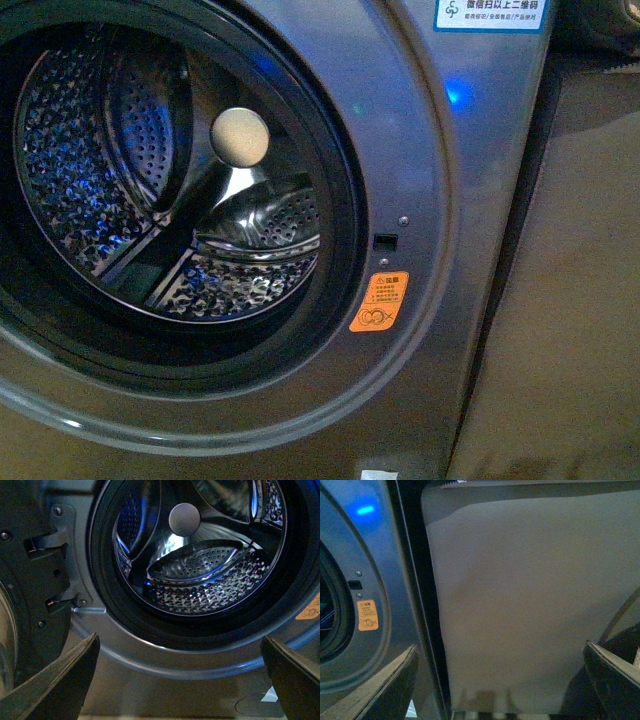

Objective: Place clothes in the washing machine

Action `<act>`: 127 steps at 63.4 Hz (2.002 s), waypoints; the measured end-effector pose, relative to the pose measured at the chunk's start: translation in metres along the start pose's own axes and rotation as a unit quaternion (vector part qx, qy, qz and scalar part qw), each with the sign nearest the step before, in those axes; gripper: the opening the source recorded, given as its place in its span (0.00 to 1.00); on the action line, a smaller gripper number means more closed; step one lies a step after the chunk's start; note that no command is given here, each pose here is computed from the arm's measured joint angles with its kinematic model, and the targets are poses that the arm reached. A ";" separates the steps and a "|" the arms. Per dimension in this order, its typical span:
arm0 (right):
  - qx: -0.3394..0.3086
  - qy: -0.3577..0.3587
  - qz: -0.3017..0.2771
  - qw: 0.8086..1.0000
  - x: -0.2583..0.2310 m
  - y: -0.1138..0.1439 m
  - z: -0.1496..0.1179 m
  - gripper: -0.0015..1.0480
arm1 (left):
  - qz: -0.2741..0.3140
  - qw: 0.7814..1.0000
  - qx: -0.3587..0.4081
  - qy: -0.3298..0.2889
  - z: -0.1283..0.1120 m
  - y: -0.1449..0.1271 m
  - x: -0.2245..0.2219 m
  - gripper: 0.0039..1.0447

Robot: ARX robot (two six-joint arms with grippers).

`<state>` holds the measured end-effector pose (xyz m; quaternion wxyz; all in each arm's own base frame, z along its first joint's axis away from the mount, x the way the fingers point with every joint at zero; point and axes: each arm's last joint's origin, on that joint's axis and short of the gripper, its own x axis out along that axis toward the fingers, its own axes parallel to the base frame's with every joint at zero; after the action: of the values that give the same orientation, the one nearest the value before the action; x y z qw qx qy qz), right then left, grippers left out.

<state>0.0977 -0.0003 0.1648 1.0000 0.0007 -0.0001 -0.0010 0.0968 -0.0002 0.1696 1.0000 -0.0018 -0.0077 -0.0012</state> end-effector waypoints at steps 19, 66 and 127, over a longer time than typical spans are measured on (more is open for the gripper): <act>0.032 -0.014 0.161 0.986 0.010 -0.026 0.020 0.93 | 0.000 1.000 0.000 0.000 0.000 0.000 0.000 0.94; 0.123 0.333 -0.138 0.925 0.105 -0.335 -0.079 0.93 | 0.000 1.000 0.000 0.000 0.000 0.000 0.000 0.94; 0.170 0.456 -0.205 0.849 0.112 -0.367 -0.334 0.93 | 0.000 1.000 0.000 0.000 0.000 0.000 0.000 0.94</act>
<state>0.2094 -0.3675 -0.1698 0.8489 0.1712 0.4557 -0.2057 0.0968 -0.0002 0.1696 1.0000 -0.0018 -0.0077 -0.0012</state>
